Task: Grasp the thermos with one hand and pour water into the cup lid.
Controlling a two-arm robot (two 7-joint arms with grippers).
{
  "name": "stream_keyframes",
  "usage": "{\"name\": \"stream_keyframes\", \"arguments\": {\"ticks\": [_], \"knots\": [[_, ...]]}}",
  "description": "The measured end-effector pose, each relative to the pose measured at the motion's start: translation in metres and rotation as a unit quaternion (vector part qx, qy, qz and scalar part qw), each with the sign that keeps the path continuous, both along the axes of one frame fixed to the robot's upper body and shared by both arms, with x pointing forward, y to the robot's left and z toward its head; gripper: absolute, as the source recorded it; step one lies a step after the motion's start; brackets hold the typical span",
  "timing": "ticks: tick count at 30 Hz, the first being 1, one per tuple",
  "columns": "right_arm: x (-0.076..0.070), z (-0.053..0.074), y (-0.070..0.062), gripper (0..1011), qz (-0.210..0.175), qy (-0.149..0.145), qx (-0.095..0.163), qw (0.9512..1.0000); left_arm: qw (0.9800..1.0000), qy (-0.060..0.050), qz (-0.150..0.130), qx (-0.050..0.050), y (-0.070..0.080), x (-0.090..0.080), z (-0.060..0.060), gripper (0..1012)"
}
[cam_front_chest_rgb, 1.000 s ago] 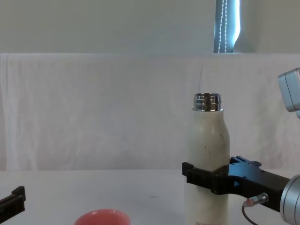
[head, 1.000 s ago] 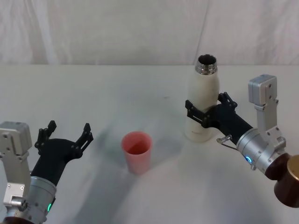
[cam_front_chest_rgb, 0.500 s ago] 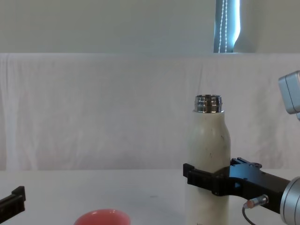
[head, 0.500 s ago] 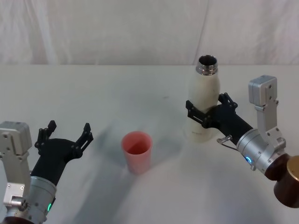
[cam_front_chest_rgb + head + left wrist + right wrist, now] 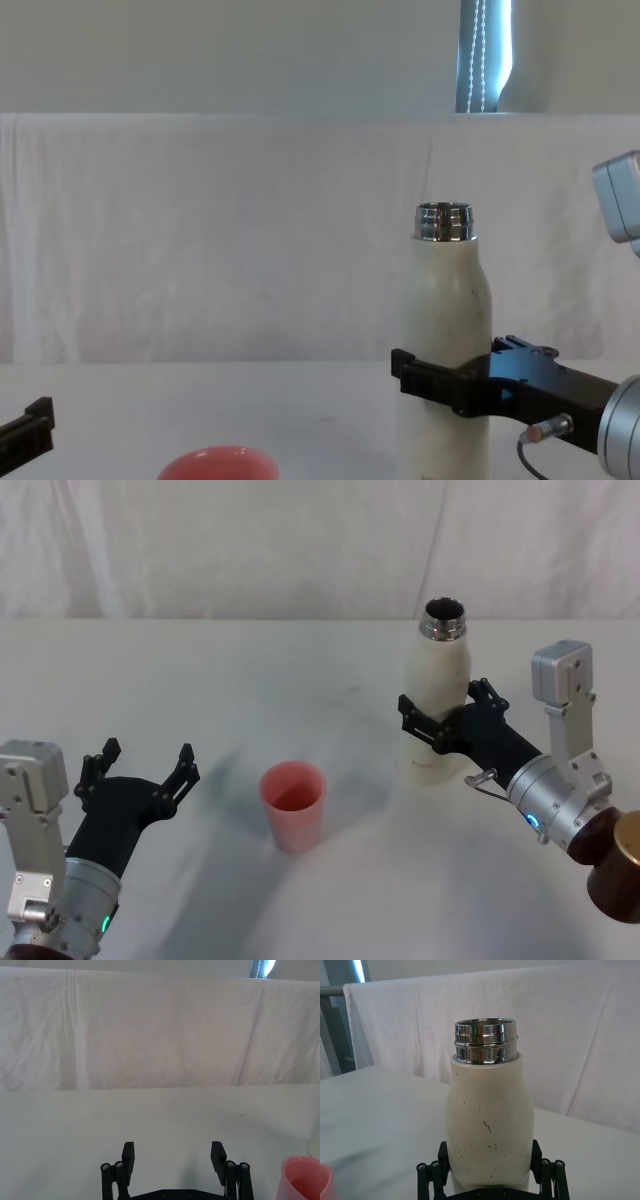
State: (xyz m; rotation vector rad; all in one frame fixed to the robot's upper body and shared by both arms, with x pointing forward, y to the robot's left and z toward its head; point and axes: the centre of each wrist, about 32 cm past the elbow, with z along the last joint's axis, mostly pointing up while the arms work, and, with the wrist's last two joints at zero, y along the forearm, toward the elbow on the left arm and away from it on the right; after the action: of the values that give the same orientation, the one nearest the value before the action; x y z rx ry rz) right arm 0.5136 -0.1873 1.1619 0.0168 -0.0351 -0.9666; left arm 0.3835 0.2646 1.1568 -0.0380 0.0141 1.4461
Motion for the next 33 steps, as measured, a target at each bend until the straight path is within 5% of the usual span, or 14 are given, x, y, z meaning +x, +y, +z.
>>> {"name": "stream_keyframes", "arguments": {"ticks": [33], "knots": [[-0.0037,-0.0006,-0.0003,1002,-0.002,0.006,0.003,1.0000,1.0000,0.000,0.000,0.000,0.0000,0.0000,0.0000,1001]]}}
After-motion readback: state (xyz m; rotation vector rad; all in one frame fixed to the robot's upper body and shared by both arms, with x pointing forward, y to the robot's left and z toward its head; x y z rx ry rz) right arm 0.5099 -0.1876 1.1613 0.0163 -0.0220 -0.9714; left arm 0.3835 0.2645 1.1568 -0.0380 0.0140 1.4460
